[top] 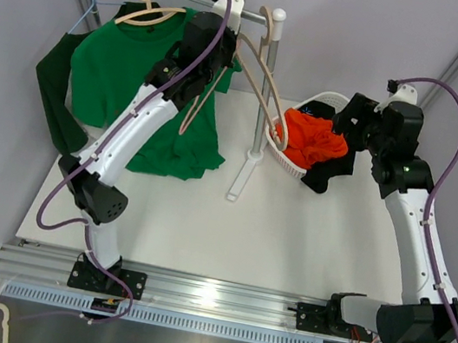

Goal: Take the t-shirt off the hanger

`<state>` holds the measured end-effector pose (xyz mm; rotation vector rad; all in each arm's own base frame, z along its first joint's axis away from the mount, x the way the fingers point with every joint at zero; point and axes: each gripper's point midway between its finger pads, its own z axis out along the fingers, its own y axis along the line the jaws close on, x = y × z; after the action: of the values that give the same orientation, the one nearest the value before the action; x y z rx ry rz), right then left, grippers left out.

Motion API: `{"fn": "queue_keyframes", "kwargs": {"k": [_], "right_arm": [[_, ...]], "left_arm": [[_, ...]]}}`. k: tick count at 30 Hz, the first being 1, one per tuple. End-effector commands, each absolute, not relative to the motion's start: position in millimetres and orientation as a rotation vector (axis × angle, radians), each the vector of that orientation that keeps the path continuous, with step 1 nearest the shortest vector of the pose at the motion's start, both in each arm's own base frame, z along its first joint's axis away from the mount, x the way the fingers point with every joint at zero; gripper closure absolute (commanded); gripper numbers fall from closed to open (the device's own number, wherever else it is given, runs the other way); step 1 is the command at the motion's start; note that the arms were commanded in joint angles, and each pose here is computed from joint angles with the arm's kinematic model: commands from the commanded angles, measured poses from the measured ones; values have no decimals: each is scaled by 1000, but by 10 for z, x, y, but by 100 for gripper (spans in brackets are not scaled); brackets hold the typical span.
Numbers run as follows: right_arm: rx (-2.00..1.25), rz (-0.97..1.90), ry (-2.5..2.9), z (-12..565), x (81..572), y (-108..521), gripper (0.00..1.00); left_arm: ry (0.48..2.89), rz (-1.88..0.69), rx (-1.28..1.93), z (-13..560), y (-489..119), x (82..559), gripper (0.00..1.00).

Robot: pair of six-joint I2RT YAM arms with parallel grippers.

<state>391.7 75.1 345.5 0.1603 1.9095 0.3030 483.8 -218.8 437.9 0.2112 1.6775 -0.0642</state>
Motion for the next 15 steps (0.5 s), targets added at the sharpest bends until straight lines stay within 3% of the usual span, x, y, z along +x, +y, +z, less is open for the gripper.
{"fn": "queue_keyframes", "kwargs": {"k": [1,12,15], "right_arm": [[159,306,1906,3436,3909,754,13],[170,329,1924,3279,3904,789,13],[173,331,1924,3274,3914,792,13]], "left_arm": [[1573,-7,109,4724,-2041,4853,99],[1632,-24,98,4715,-2031,4681,99],[1699,-171,114,4610,-2211,4556,99]]}}
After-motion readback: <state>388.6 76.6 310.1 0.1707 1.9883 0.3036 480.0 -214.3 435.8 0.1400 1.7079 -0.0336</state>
